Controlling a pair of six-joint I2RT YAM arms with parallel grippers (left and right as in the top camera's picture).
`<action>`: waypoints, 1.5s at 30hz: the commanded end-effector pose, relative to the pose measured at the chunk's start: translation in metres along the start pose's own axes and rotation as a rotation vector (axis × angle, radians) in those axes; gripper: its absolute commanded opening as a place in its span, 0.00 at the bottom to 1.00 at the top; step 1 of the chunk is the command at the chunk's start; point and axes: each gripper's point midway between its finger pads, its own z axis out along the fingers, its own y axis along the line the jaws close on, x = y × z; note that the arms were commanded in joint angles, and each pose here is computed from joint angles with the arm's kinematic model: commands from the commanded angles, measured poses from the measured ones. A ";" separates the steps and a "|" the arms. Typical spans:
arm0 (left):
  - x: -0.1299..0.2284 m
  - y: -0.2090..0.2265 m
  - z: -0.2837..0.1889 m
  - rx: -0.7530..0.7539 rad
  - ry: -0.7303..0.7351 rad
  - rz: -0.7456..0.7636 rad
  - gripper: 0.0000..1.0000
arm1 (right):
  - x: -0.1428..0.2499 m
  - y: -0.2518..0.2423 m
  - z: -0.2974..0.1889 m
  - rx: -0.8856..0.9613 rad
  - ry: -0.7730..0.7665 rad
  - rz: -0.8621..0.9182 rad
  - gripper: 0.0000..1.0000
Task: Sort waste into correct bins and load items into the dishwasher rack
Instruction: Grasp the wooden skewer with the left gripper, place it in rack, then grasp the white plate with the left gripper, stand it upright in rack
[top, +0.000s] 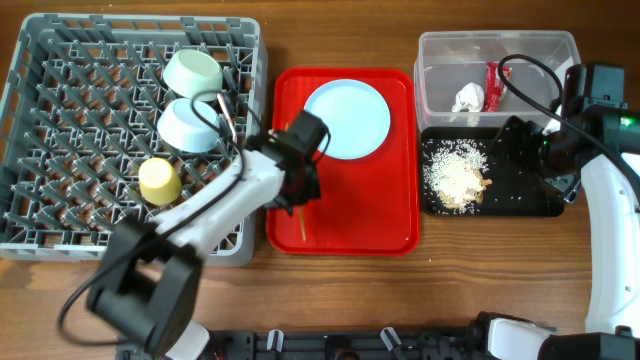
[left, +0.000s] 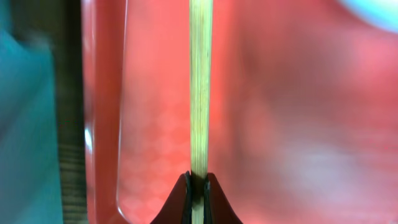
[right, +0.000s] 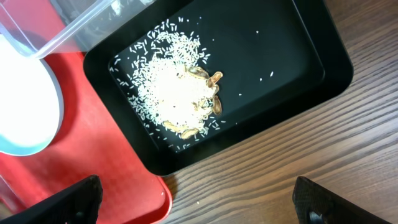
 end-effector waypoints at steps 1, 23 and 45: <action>-0.047 0.014 -0.086 0.044 -0.217 0.040 0.04 | -0.001 0.000 -0.005 -0.004 -0.015 -0.020 0.99; -0.026 0.118 -0.061 -0.118 -0.013 0.030 0.63 | -0.001 0.001 -0.005 -0.005 -0.016 -0.022 0.98; -0.046 -0.121 0.066 0.129 -0.199 0.814 0.63 | -0.001 0.001 -0.005 -0.008 -0.015 -0.020 0.99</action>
